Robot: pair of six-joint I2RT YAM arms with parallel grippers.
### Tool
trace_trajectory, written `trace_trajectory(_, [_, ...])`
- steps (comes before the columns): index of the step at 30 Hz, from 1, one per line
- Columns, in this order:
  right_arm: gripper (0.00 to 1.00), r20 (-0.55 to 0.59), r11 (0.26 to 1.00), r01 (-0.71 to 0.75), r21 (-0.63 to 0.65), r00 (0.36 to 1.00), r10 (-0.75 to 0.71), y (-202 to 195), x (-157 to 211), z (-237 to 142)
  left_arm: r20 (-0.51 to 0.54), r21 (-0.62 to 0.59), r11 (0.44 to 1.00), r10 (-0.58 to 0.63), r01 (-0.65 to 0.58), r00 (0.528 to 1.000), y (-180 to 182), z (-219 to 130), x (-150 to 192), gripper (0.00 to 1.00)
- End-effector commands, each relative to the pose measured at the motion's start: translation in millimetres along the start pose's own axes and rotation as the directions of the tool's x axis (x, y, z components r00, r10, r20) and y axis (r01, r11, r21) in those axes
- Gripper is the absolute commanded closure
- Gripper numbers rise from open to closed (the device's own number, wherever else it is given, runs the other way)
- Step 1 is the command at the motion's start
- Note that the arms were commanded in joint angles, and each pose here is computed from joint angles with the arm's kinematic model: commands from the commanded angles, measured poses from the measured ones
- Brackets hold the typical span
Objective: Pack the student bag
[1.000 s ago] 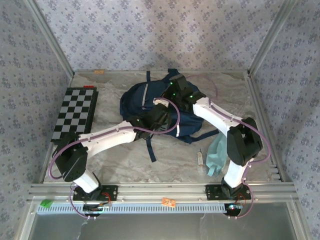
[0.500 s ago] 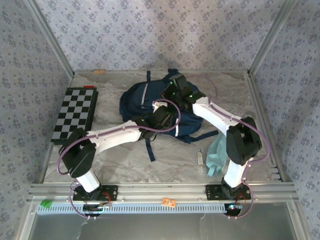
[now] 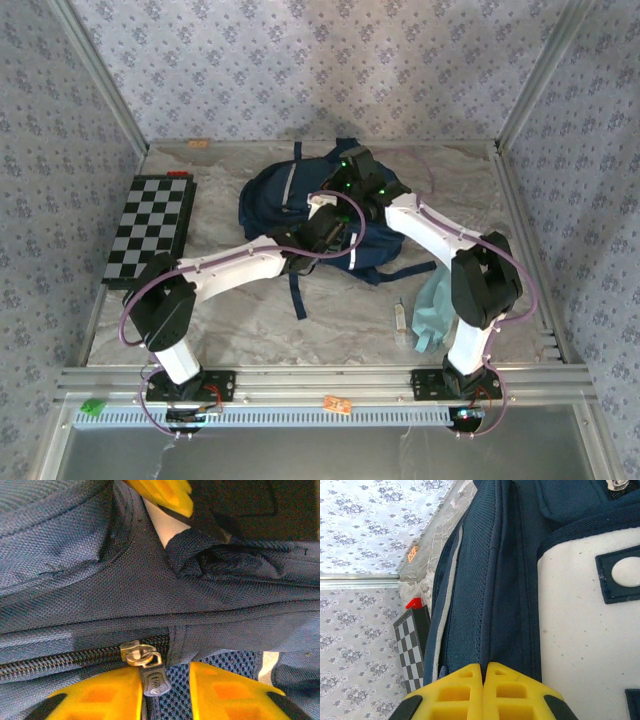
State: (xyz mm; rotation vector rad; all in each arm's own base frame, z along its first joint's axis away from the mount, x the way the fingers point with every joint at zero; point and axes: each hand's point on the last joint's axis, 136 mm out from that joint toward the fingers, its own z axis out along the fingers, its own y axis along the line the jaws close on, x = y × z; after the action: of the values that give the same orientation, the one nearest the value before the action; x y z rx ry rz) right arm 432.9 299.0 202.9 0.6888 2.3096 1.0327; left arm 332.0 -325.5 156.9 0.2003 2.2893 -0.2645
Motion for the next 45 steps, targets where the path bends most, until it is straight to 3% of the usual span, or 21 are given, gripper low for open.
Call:
trace_trajectory(1, [1.00,0.009,0.989,0.031,-0.146,0.999,-0.030,45,-1,-20,0.084,-0.009,0.999,-0.049,0.050,0.995,9,-6,-29,0.75])
trace_trajectory(7, [1.00,0.015,0.988,0.061,-0.139,0.998,-0.060,47,0,-25,0.068,-0.026,0.999,-0.041,0.043,0.997,21,-12,-23,0.88])
trace_trajectory(18, [1.00,0.022,0.989,0.102,-0.108,0.995,-0.100,34,-5,-39,-0.083,-0.045,0.996,-0.075,0.071,0.994,80,-23,17,0.94])
trace_trajectory(25, [1.00,-0.013,0.986,0.128,-0.109,0.991,-0.130,38,8,-29,-0.061,0.103,0.995,0.013,-0.006,0.998,65,-13,9,0.82])
trace_trajectory(33, [1.00,-0.025,0.984,0.138,-0.116,0.990,-0.141,45,15,-23,0.011,0.077,0.993,0.091,-0.092,0.996,61,5,-6,0.76])
trace_trajectory(39, [1.00,-0.041,0.983,0.154,-0.096,0.987,-0.158,38,19,-18,0.069,0.079,0.989,0.119,-0.124,0.991,61,5,-14,0.87])
trace_trajectory(43, [1.00,-0.053,0.981,0.180,-0.078,0.981,-0.185,29,19,-19,0.038,0.028,0.995,0.099,-0.100,0.994,85,0,-10,1.00])
trace_trajectory(45, [1.00,-0.068,0.978,0.196,-0.071,0.977,-0.201,25,19,-20,0.015,-0.002,0.996,0.086,-0.086,0.996,100,-1,-4,1.00])
